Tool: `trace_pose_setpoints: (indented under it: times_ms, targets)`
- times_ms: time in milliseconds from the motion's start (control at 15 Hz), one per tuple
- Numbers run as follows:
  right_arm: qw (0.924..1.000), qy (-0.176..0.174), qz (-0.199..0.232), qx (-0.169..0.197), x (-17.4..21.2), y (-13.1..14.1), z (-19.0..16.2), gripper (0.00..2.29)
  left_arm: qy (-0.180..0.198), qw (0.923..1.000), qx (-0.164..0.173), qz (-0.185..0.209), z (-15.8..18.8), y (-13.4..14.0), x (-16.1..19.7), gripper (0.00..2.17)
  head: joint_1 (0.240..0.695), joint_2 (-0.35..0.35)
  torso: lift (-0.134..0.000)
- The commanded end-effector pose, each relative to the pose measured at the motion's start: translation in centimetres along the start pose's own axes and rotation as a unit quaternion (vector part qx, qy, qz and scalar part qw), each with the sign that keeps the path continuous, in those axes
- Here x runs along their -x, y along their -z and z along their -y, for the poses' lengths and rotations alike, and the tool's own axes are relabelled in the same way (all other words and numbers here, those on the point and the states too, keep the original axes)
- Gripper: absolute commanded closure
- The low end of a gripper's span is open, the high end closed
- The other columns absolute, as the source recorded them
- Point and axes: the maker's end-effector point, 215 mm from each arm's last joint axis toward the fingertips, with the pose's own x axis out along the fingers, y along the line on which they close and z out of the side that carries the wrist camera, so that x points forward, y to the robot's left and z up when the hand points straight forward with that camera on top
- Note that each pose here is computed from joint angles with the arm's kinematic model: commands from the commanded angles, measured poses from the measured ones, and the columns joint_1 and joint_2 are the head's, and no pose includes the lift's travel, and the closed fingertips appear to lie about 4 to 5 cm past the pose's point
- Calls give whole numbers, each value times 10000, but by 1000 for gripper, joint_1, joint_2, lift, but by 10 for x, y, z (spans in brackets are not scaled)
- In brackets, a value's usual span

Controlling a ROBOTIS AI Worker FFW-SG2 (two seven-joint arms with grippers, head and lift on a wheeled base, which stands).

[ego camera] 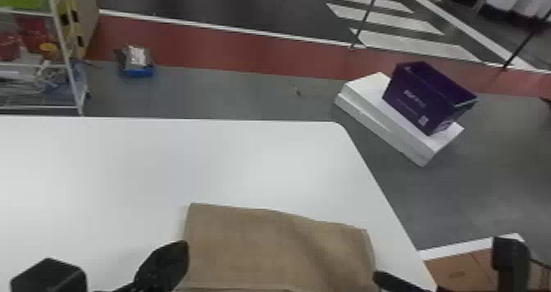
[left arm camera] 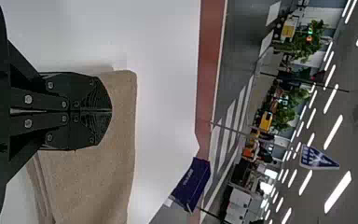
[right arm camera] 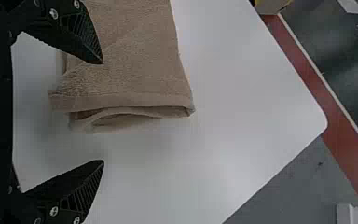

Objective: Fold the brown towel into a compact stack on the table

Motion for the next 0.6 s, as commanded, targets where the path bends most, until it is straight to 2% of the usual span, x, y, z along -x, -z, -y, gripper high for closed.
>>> trace_pose_setpoints:
  times_ms: [0, 67, 267, 400, 467, 533]
  targets:
    - [9981, 23, 587, 196, -2, -36, 4, 147, 268, 9996, -24, -29, 20, 6, -10, 1868, 695, -350, -124]
    - [9969, -30, 761, 196, -5, -47, 5, 147, 371, 9992, -28, -148, 27, 15, -18, 1868, 695, -350, -124]
    - [9959, -242, 865, 53, -20, -59, 1, 147, 576, 9964, -53, -621, 44, 53, -35, 1868, 695, -350, -124]
    - [9964, -266, 801, 38, -27, -60, -5, 147, 539, 9957, -133, -748, 43, 61, -39, 1868, 695, -350, -124]
    - [9966, -286, 768, 75, -34, -61, -10, 151, 521, 9931, -167, -1037, 42, 77, -41, 1868, 695, -350, -124]
    - [9969, -281, 723, 97, -41, -60, -13, 164, 436, 9922, -216, -1150, 37, 83, -43, 1868, 695, -350, -124]
